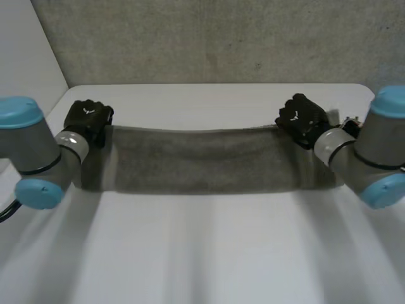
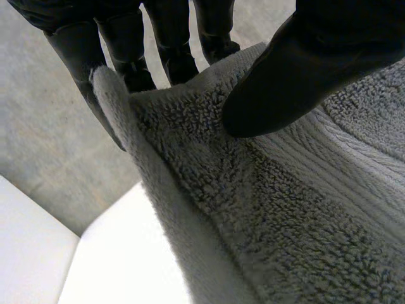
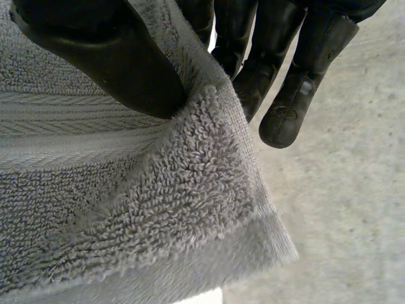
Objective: Fold the towel.
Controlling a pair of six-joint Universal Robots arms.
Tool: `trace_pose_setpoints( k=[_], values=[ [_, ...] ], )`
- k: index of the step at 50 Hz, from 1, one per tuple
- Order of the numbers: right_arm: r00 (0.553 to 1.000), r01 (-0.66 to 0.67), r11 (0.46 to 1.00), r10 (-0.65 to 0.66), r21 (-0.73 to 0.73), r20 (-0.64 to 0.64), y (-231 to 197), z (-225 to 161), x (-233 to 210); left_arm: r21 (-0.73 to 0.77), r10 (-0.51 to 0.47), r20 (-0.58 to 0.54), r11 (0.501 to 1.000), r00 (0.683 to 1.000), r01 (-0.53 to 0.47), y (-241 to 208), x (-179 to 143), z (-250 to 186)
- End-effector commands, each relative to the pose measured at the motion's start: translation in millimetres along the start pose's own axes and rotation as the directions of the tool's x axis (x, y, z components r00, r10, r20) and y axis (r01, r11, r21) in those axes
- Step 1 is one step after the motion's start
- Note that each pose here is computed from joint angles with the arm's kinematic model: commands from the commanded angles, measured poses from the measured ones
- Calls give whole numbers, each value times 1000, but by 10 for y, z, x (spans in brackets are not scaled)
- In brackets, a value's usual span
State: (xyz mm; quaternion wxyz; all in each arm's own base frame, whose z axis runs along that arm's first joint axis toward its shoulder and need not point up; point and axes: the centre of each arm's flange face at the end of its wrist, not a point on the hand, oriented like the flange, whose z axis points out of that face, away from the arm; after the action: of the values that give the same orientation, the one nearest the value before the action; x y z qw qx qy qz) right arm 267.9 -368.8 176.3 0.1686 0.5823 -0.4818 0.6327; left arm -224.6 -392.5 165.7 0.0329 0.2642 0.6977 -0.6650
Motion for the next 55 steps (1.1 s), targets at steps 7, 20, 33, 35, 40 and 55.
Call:
trace_pose_setpoints(
  k=[7, 20, 33, 35, 40, 55],
  values=[
    [1000, 8, 1000, -9, -21, -26, 197, 283, -405, 83, 11, 69, 996, 998, -17, 119, 147, 266],
    [994, 6, 1000, -6, -1, -110, 269, 416, -445, 54, 136, 47, 989, 990, -139, 224, 304, 257],
    [824, -449, 869, 492, 205, -282, -78, 74, 443, 128, -6, 123, 992, 992, -9, -279, 92, 7],
    [783, -513, 824, 564, 240, -263, -152, -16, 527, 146, -60, 118, 988, 991, 42, -351, 47, -58],
    [688, -664, 711, 702, 231, -186, -226, -249, 599, 177, -211, 84, 965, 974, 194, -480, -14, -268],
    [597, -799, 570, 791, -192, -134, 188, -673, 296, 115, -279, -96, 950, 955, 289, -371, 142, -697]
  ],
)
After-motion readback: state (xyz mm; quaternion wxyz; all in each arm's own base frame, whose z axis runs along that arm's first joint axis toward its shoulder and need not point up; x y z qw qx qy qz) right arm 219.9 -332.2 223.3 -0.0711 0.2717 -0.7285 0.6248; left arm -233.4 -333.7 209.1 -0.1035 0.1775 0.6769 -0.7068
